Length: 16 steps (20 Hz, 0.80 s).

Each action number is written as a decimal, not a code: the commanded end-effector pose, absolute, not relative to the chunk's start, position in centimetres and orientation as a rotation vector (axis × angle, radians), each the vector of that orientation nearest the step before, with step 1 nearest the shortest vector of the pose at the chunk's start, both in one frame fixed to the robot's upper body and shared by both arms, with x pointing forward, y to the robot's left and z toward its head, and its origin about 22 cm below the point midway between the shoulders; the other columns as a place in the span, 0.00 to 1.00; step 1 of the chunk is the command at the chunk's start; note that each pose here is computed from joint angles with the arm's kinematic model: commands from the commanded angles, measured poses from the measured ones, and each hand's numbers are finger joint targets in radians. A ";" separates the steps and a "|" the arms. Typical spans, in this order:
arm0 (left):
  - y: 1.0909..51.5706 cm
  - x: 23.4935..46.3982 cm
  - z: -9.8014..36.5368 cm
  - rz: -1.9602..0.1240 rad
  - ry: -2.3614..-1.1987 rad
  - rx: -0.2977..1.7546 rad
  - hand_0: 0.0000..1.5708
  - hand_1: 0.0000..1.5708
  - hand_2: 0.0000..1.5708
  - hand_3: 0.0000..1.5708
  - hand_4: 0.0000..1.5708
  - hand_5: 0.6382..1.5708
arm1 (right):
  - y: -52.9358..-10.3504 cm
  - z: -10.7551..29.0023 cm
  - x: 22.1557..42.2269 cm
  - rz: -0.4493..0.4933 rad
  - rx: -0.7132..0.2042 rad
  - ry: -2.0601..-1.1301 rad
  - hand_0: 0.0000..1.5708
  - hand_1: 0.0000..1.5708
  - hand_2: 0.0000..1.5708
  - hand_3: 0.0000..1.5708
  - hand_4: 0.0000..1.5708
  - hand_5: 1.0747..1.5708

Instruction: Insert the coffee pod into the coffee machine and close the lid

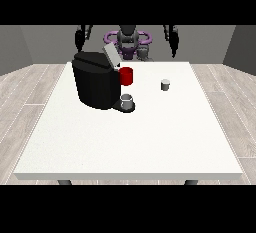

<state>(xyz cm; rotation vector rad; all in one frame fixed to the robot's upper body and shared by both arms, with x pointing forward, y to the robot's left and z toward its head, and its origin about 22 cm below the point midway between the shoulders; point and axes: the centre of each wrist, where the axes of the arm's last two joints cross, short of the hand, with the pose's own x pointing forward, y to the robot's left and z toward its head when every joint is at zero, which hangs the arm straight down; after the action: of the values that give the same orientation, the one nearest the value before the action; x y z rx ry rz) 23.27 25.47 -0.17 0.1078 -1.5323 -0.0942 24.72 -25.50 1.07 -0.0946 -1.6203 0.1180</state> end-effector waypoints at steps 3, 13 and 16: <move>24.7 24.1 0.0 -0.109 -1.566 0.021 0.00 0.00 0.00 0.00 0.47 1.00 | -25.6 -0.8 23.4 0.065 -0.058 -1.576 0.00 0.00 0.00 0.00 0.21 1.00; 27.2 24.8 -0.4 -0.244 -1.629 -0.060 0.00 0.00 0.00 0.00 0.42 1.00 | -25.6 -1.4 23.1 -0.060 0.015 -1.647 0.00 0.00 0.00 0.00 0.22 1.00; 28.4 26.4 2.1 -0.297 -1.588 -0.018 0.00 0.00 0.00 0.00 0.35 1.00 | -25.6 -1.0 24.0 -0.044 -0.018 -1.622 0.00 0.00 0.00 0.00 0.23 1.00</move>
<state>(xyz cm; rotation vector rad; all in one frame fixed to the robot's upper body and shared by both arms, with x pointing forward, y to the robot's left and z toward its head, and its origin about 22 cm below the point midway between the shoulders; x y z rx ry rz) 25.47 26.66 0.84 -0.0554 -1.6216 -0.2326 23.68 -25.12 -1.17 -0.0144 -1.6327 -0.0517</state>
